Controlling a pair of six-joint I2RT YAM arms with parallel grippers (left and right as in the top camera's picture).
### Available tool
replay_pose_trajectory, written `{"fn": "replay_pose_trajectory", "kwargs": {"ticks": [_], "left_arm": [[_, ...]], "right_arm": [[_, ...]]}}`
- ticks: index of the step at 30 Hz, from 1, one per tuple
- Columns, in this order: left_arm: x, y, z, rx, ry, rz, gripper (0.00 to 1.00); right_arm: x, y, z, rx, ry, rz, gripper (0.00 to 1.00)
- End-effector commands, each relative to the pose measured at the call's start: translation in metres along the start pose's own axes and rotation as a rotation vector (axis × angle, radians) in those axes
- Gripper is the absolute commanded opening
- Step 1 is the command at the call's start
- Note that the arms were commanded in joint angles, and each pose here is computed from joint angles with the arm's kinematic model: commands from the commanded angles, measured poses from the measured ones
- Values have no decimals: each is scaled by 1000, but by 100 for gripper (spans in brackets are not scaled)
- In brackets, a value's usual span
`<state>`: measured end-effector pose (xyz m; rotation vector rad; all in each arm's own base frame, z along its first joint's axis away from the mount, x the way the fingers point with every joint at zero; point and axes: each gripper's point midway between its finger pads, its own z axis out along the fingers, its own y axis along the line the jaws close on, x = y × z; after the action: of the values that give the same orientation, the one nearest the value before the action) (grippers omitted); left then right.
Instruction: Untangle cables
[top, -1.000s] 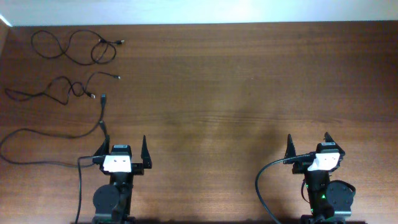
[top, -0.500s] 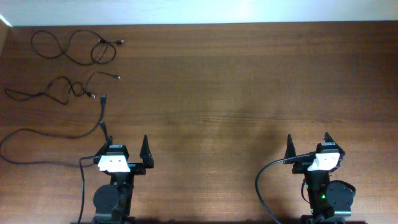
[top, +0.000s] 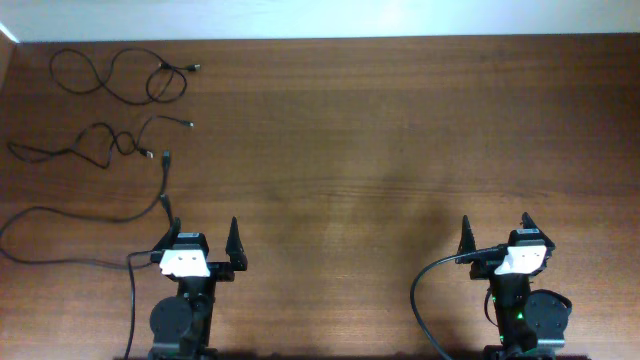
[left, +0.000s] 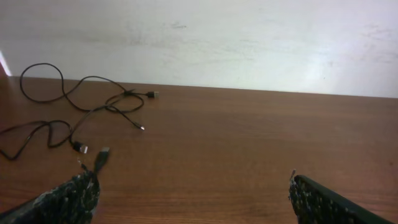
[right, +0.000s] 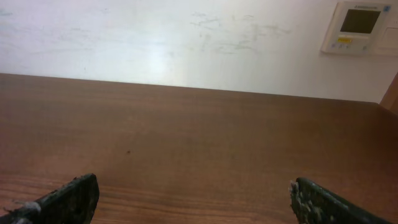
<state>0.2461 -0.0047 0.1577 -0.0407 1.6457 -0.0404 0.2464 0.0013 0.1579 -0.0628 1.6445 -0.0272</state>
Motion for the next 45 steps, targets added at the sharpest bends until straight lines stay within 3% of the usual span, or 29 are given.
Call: {"fn": "replay_pose_trajectory", "kwargs": {"ticks": [1,10,15,45], "left_arm": [[2,0,0,2,5,26,99],[2,-1,0,8,6,26,99],[2,0,0,4,6,-58,99],[1,0,0,1,4,26,99]], "right_arm": [[2,1,0,-2,1,0,98],[2,1,0,-2,1,-1,98],[2,1,0,-2,1,-1,98],[2,1,0,-2,1,-1,98]]}}
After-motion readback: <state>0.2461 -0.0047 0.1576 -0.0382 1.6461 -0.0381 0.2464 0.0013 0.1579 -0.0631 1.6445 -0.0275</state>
